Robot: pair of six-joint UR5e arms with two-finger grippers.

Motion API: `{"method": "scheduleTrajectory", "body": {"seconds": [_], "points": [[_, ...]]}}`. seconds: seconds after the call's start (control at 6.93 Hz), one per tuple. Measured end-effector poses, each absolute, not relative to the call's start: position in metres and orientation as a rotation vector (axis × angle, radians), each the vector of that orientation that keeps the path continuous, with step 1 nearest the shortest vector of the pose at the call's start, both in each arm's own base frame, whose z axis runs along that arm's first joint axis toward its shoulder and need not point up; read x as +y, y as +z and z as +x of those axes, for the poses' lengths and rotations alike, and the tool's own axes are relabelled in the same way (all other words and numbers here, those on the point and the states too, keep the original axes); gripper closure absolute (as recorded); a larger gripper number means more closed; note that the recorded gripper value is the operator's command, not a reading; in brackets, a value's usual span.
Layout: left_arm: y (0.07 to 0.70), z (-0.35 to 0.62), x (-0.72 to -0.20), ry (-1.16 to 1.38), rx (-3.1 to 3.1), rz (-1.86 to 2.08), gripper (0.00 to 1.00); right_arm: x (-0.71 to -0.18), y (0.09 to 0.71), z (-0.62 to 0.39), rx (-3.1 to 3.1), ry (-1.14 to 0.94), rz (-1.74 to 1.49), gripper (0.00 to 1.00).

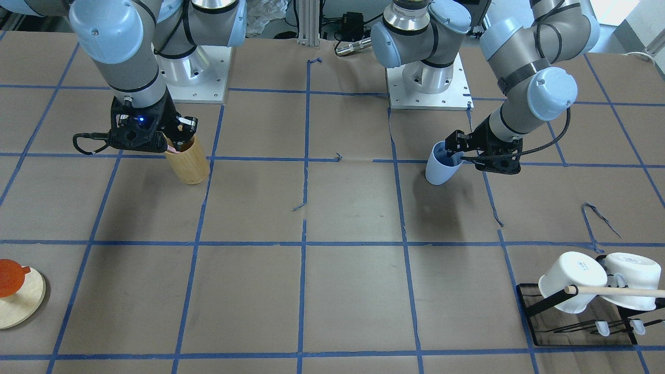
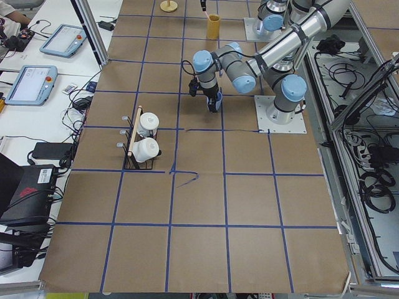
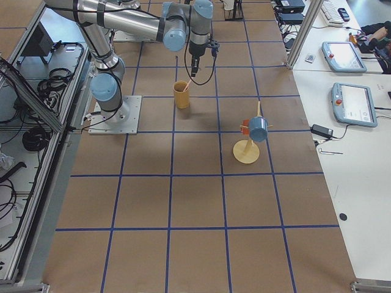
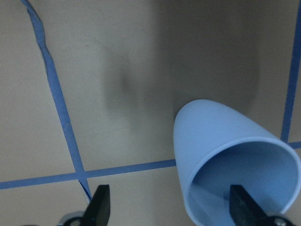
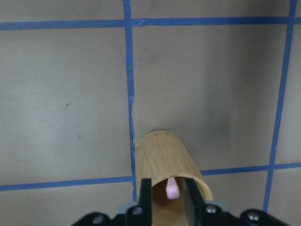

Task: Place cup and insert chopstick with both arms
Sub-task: 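Grasp the blue cup with the left gripper while the right grasps the chopstick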

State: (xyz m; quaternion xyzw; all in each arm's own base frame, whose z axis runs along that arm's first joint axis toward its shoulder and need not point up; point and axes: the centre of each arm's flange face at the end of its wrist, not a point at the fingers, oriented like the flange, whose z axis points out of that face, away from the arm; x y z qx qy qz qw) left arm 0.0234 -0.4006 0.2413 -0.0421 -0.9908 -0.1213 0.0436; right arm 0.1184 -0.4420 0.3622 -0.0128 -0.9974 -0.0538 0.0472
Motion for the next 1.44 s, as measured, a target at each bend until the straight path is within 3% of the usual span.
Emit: {"method": "scheduleTrajectory", "body": {"seconds": [0.14,0.29,0.43,0.72,1.15,1.44], "points": [[0.238,0.020,-0.400,-0.352,-3.005,-0.115,0.87,-0.444,0.363,0.118,-3.043,-0.145,-0.039,0.65],[0.238,0.019,-0.401,-0.336,-2.994,-0.107,1.00,-0.445,0.363,0.118,-3.043,-0.137,-0.036,0.65],[0.238,0.019,-0.401,-0.330,-2.991,-0.102,1.00,-0.445,0.362,0.118,-3.041,-0.134,-0.032,0.71],[0.240,0.018,-0.402,-0.322,-2.994,-0.066,1.00,-0.445,0.361,0.117,-3.039,-0.140,-0.037,0.90],[0.273,-0.028,-0.412,-0.257,-3.003,0.054,1.00,-0.445,0.364,0.117,-3.043,-0.140,-0.042,0.93],[0.308,-0.120,-0.422,-0.234,-3.040,0.147,1.00,-0.448,0.378,0.117,-3.043,-0.137,-0.044,0.93]]}}
